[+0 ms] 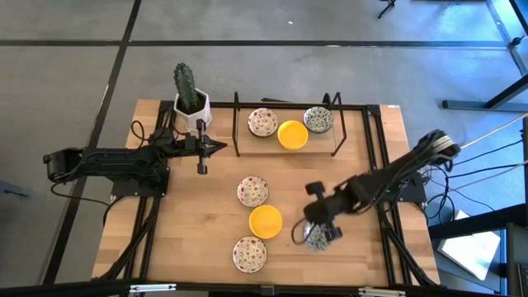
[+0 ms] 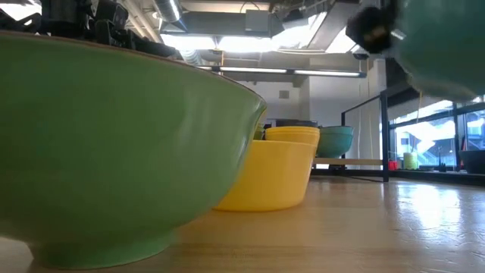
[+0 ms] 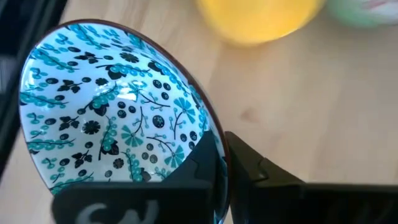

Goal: Pick & Place Mini bowls
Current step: Stack the blue bowl on top of the blue bowl on the shelf

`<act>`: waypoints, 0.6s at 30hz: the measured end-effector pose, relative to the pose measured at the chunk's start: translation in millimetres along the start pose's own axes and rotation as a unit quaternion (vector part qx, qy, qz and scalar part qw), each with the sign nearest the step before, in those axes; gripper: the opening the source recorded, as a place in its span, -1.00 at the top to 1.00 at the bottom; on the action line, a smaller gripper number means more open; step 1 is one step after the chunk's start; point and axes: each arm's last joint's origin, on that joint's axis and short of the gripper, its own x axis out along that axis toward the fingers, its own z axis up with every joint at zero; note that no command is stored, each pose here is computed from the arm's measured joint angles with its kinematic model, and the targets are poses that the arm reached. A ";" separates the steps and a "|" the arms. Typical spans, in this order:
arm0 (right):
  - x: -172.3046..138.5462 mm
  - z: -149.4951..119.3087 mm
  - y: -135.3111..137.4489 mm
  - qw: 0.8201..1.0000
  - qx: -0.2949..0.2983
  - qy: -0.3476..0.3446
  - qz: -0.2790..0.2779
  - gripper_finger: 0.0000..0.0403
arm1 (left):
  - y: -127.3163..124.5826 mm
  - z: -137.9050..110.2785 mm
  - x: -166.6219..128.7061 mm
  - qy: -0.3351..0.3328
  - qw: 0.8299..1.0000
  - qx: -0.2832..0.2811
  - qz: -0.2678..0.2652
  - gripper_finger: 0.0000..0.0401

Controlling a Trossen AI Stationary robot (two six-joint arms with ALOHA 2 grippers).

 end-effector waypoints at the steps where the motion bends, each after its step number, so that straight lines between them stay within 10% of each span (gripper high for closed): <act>1: -10.2 1.9 -5.7 1.000 0.009 -0.011 -0.003 0.93 | 0.0 0.0 0.0 0.000 1.000 0.000 0.000 0.97; 18: -115.6 -70.9 -45.8 0.960 0.072 -0.269 -0.006 0.93 | 0.0 0.1 0.0 0.000 1.000 0.001 0.000 0.97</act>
